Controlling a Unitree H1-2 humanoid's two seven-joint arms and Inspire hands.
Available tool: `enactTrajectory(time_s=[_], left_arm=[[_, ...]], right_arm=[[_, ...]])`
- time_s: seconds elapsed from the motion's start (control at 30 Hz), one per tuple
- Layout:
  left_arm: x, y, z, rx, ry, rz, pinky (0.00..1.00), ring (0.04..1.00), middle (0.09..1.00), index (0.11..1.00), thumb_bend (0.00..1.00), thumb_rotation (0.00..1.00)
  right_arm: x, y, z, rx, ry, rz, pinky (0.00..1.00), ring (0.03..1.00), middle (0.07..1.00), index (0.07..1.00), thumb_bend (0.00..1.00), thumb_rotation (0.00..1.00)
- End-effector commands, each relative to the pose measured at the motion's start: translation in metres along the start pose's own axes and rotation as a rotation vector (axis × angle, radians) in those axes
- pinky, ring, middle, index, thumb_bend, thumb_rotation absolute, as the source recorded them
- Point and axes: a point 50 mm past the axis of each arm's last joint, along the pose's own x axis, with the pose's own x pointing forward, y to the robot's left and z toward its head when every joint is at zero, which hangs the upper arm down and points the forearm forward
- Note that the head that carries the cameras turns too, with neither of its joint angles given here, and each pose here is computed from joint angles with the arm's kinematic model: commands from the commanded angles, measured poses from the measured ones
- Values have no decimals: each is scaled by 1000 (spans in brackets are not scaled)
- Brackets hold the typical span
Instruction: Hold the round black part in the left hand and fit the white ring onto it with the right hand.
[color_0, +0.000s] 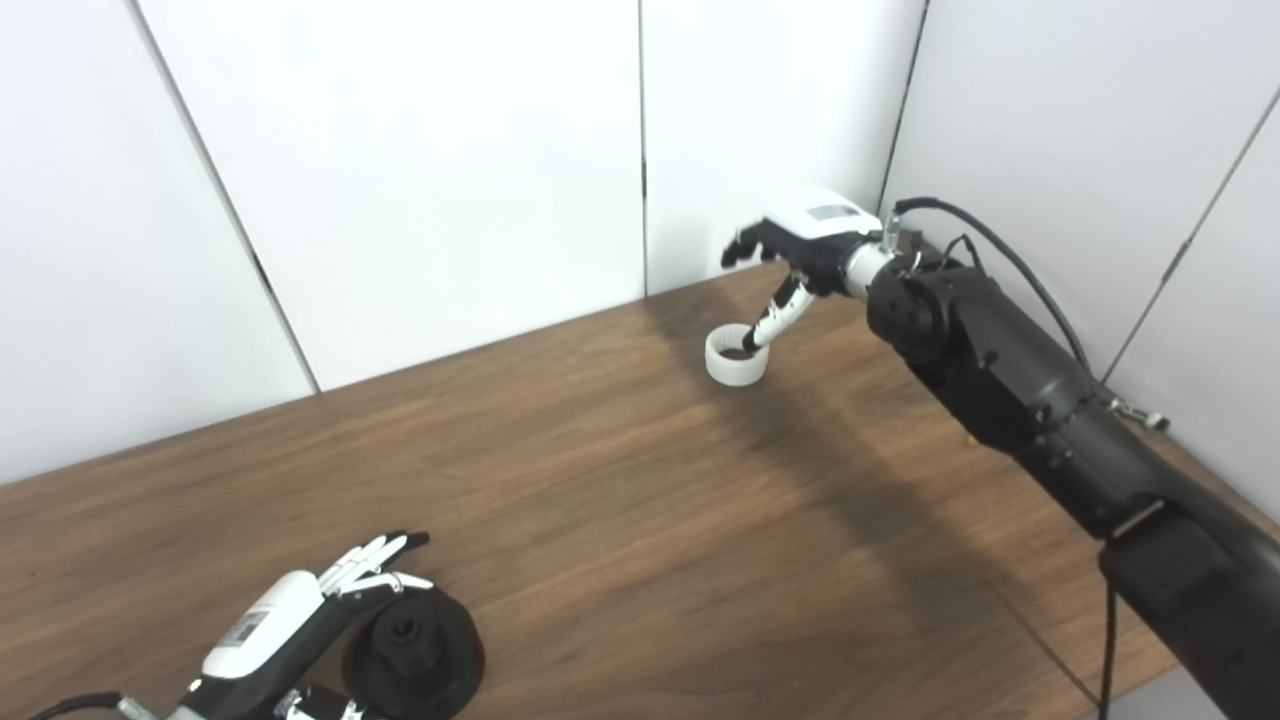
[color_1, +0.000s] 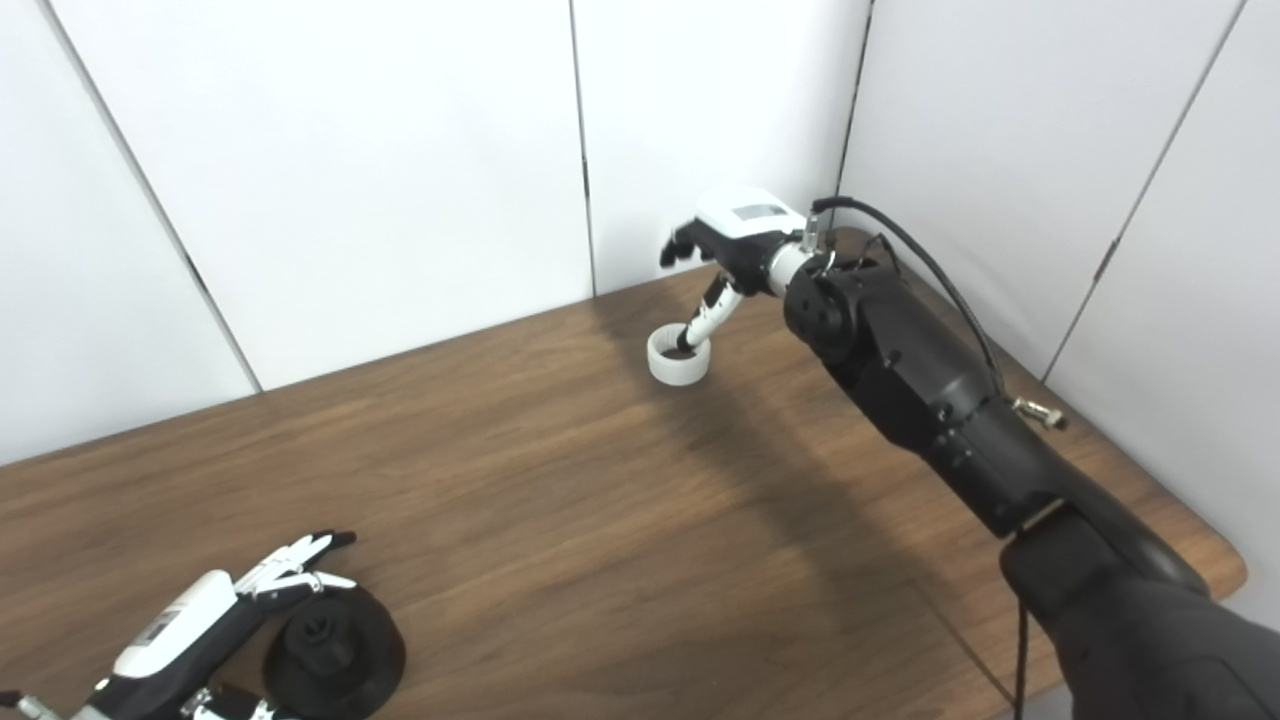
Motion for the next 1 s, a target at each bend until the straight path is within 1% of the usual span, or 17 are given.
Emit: enactTrajectory(time_s=[0.0, 0.13, 0.2, 0.27, 0.4, 0.5, 0.7, 0.83, 0.9, 0.97], left_arm=[[-12, 10, -13, 53, 58, -40, 1000, 1000, 979, 485, 521, 69], [-14, 13, -13, 59, 58, -36, 1000, 1000, 976, 485, 522, 68], [-14, 13, -13, 62, 58, -35, 1000, 1000, 972, 485, 522, 67], [-14, 12, -13, 60, 59, -37, 1000, 1000, 974, 485, 522, 67], [-14, 10, -12, 58, 59, -43, 1000, 1000, 978, 485, 522, 68], [-14, 9, -11, 57, 55, -42, 1000, 1000, 976, 485, 522, 68], [-16, 9, -11, 51, 54, -40, 1000, 1000, 976, 486, 522, 69], [-17, 9, -10, 50, 54, -36, 1000, 1000, 973, 485, 522, 67], [-18, 9, -10, 52, 54, -35, 1000, 1000, 975, 485, 522, 66], [-18, 9, -9, 50, 53, -34, 1000, 1000, 974, 485, 522, 66]], right_arm=[[3, -43, -5, -31, 24, -77, 665, 821, 855, 763, 788, 336], [7, -39, -11, 3, 54, -19, 703, 848, 882, 782, 803, 390], [8, -38, -12, 30, 68, 19, 744, 878, 910, 807, 848, 454], [8, -37, -13, 52, 81, 61, 784, 902, 942, 848, 938, 527], [10, -34, -14, 82, 106, 128, 758, 912, 971, 888, 996, 563], [10, -33, -14, 92, 128, 166, 750, 936, 993, 921, 1000, 555], [12, -30, -14, 110, 151, 221, 774, 943, 1000, 957, 1000, 505], [14, -25, -15, 121, 153, 247, 786, 956, 1000, 972, 1000, 479], [15, -22, -14, 119, 155, 253, 794, 957, 1000, 976, 1000, 439], [16, -19, -13, 115, 155, 254, 796, 956, 1000, 977, 1000, 423]])
